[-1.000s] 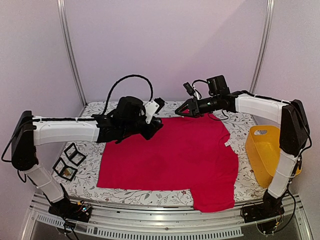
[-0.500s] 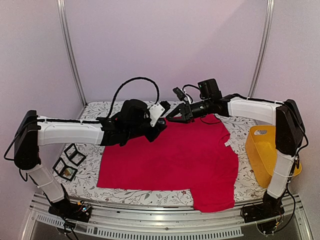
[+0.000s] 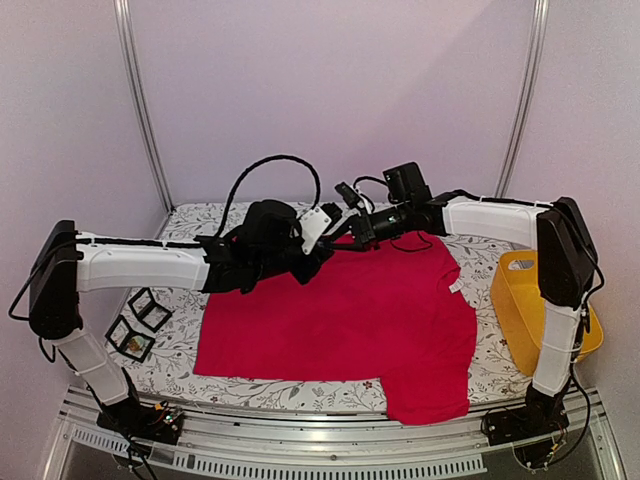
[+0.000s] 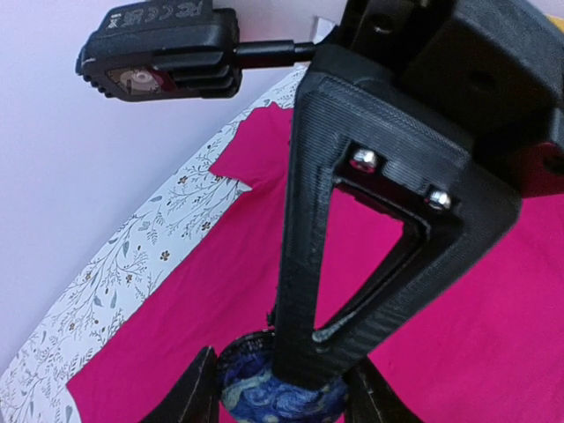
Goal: Pin the brooch onto the clothing
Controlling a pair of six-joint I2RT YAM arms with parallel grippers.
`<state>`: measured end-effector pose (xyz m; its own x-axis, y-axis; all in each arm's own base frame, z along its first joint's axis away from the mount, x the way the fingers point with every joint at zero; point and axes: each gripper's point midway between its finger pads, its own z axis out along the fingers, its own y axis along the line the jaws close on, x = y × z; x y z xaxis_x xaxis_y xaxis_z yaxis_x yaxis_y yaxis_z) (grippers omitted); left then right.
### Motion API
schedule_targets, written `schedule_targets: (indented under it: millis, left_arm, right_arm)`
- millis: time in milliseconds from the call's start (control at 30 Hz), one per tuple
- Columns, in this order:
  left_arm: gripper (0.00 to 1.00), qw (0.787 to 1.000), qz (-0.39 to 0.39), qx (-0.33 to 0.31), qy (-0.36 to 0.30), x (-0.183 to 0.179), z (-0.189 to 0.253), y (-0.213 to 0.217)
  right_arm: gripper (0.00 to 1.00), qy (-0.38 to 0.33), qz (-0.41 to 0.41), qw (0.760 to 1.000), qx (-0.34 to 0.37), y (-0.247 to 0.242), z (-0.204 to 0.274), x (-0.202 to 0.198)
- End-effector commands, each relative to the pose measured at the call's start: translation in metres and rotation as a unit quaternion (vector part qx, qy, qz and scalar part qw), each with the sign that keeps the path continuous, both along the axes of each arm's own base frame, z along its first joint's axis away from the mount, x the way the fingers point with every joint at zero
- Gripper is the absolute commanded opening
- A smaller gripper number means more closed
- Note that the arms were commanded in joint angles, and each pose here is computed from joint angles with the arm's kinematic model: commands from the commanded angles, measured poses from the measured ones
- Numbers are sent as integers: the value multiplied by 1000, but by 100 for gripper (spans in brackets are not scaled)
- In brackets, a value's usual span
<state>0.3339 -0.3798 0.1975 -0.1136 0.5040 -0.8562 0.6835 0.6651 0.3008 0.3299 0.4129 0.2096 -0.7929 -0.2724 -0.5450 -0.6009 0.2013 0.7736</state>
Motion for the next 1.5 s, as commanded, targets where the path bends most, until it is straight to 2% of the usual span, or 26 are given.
schedule_targets:
  millis: [0,100,200,267,367,433,500,567,600,633,667,700,733,767,800,833,867,933,967,1100,1200,1367,1467]
  left_arm:
    - [32,1000,-5,-11,-16,-1,12,-10]
    - [35,1000,-1,-16,-18,0,16,-8]
    - [66,999,-1,-33,-4,-3,28,-8]
    - [77,999,-6,-47,7,-8,38,-7]
    - [82,994,-42,-87,40,-20,54,-6]
    - [82,988,-70,-112,76,-27,60,-4]
    - [81,981,-84,-137,107,-30,65,-1]
    - [78,975,-87,-163,125,-27,74,4]
    - [77,971,-89,-178,134,-24,80,6]
    - [74,967,-90,-191,144,-22,84,8]
    - [72,963,-89,-203,153,-18,88,9]
    - [70,960,-89,-212,162,-15,91,9]
    - [68,956,-88,-219,173,-11,93,9]
    - [67,953,-91,-227,179,-8,100,7]
    - [66,948,-94,-233,193,-6,101,4]
    - [66,945,-99,-238,204,-6,103,2]
    - [66,940,-111,-243,211,-8,107,-2]
    - [70,931,-142,-250,225,-14,112,-10]
    - [72,926,-157,-254,230,-18,115,-14]
    - [75,912,-195,-265,244,-27,121,-23]
    - [75,903,-214,-271,257,-32,122,-27]
    - [66,888,-243,-275,278,-40,120,-36]
    - [57,884,-255,-268,287,-44,118,-37]
  right_arm:
    - [0,-1,12,1000,3,7,1,-1]
    - [0,-10,8,1000,-1,5,4,0]
    - [0,-41,-26,998,-39,-9,-1,18]
    - [0,-84,-76,990,-81,-31,-8,40]
    - [0,-221,-152,952,-145,-63,-9,65]
    - [0,-367,-163,901,-163,-76,12,61]
    - [0,-508,-160,830,-167,-82,27,47]
    - [0,-664,-146,720,-141,-95,54,24]
    - [0,-717,-133,674,-119,-99,59,8]
    - [0,-788,-107,597,-107,-102,67,-10]
    - [0,-826,-85,548,-99,-106,65,-27]
    - [0,-868,-63,482,-104,-106,68,-35]
    - [0,-891,-54,436,-111,-105,71,-39]
    - [0,-916,-46,376,-133,-106,76,-39]
    - [0,-932,-52,328,-145,-106,83,-41]
    - [0,-942,-55,294,-155,-106,87,-42]
    - [0,-953,-48,243,-173,-105,91,-44]
    - [0,-961,-35,197,-192,-98,95,-44]
    - [0,-965,-30,179,-191,-96,98,-47]
    - [0,-971,-1,138,-197,-88,103,-52]
    - [0,-974,17,116,-196,-82,105,-55]
    - [0,-977,55,93,-186,-71,96,-62]
    - [0,-979,61,93,-172,-67,96,-69]
